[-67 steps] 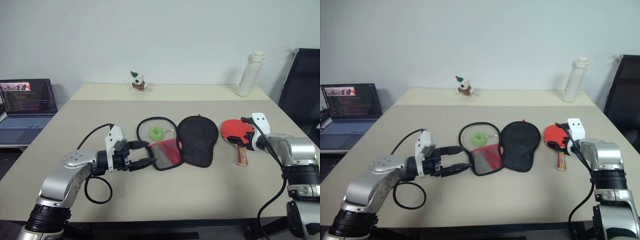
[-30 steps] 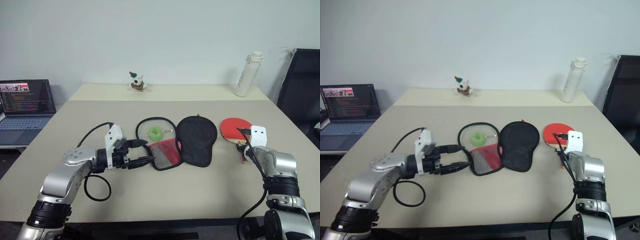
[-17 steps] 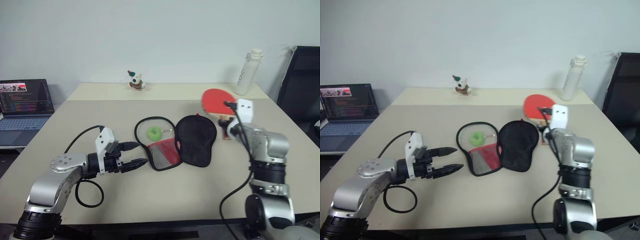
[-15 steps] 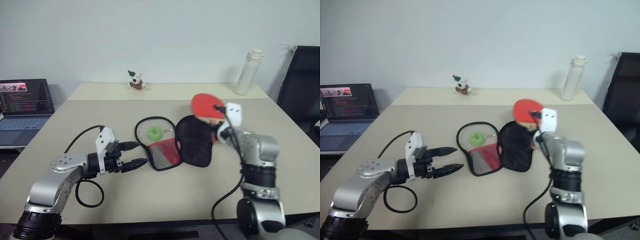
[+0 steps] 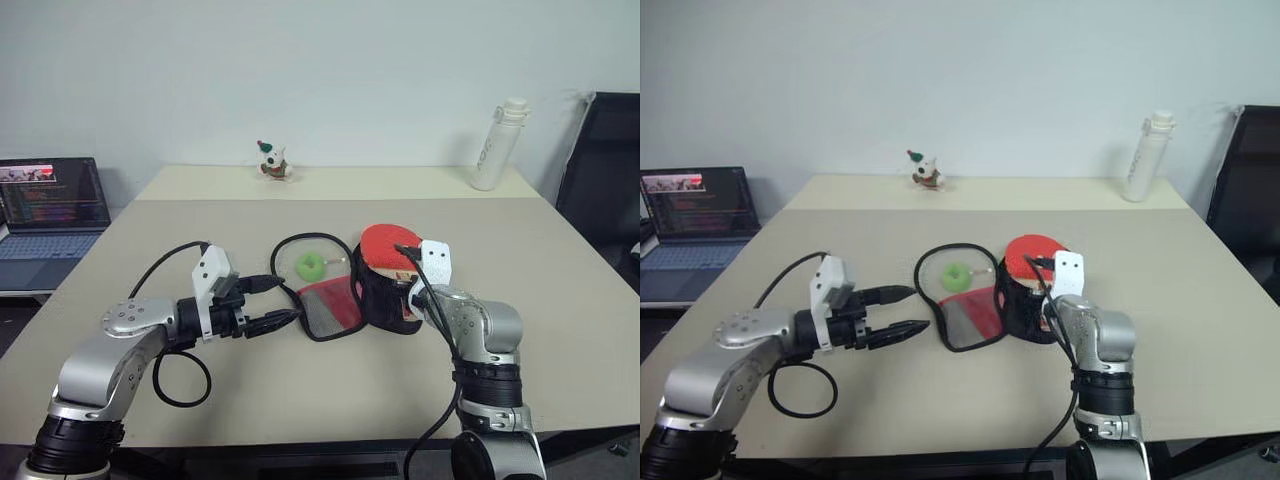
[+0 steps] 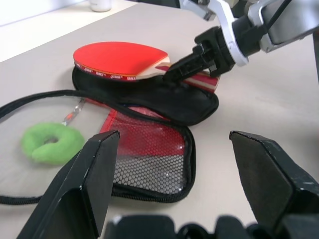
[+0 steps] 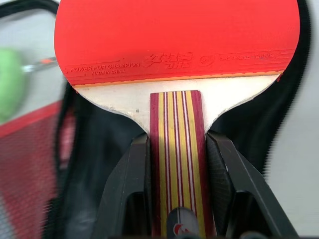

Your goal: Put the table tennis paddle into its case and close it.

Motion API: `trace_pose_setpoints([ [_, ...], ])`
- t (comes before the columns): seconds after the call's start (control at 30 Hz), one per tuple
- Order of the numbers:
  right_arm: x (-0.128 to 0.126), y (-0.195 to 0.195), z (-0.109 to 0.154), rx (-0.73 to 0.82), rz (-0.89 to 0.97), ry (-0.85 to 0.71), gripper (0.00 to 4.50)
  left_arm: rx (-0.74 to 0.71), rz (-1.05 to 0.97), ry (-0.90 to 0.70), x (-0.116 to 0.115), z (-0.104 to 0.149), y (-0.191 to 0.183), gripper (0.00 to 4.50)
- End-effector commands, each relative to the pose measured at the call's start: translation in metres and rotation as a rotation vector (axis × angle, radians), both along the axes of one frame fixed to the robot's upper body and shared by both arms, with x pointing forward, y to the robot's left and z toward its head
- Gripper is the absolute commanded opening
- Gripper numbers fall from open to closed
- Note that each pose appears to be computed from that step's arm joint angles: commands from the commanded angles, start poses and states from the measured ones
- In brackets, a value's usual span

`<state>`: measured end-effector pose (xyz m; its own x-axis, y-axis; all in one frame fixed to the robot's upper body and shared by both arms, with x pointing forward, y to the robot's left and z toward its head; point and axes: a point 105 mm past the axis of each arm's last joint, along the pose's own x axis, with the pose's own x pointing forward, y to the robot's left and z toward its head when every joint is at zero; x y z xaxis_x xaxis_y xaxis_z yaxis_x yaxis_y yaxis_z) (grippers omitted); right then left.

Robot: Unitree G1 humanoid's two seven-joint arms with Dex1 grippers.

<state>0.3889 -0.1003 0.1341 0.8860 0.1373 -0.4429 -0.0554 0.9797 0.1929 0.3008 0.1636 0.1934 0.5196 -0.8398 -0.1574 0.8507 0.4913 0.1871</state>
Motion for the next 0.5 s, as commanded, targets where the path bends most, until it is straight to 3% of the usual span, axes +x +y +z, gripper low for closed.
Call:
trace_pose_setpoints([
  [0.03,0.003,0.004,0.012,-0.002,0.002,-0.070,1.10,0.000,-0.002,-0.053,-0.002,0.014,0.000,3.86],
  [0.5,0.003,0.010,-0.006,-0.015,-0.012,-0.025,1.10,-0.001,0.009,-0.046,-0.003,0.013,0.000,3.86],
])
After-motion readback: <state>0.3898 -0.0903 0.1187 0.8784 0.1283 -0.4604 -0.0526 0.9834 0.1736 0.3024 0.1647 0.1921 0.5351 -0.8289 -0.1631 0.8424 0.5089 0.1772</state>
